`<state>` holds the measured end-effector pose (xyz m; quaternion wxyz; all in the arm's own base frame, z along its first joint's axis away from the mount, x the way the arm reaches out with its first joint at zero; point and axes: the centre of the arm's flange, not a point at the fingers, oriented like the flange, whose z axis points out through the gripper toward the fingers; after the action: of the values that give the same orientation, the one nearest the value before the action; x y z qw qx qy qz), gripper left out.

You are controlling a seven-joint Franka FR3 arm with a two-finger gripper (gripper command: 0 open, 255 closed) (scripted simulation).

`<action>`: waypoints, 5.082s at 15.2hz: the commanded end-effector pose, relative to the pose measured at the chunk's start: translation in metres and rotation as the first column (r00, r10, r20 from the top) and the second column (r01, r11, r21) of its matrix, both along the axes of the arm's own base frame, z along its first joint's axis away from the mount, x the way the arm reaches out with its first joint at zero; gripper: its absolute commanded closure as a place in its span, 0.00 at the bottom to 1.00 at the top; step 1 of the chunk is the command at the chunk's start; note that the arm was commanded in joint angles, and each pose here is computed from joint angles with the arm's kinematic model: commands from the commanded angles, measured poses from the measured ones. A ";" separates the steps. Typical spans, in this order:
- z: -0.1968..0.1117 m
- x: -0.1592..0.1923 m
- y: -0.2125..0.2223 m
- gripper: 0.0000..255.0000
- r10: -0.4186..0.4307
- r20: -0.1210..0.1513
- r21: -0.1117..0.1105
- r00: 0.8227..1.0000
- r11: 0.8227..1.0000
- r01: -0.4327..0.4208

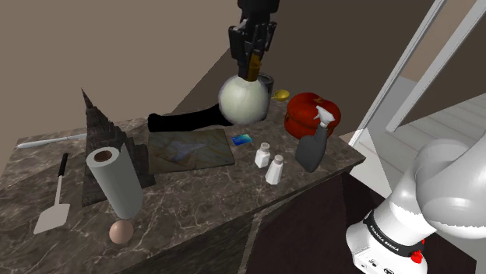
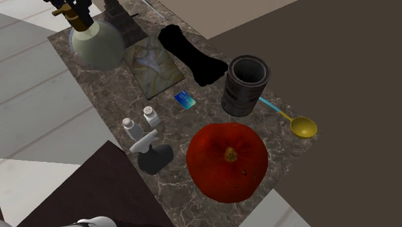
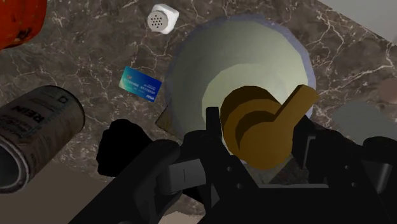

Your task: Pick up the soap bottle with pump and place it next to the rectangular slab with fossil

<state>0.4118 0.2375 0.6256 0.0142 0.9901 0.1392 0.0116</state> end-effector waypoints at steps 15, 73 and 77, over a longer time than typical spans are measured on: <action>-0.026 -0.052 0.143 1.00 -0.002 0.001 0.000 1.000 1.000 0.002; -0.179 -0.054 0.144 0.00 -0.002 0.000 0.001 1.000 1.000 0.002; -0.179 -0.054 0.144 0.00 -0.002 0.001 0.000 1.000 1.000 0.002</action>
<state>0.3583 0.3817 0.4463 0.0139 0.9902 0.1384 0.0119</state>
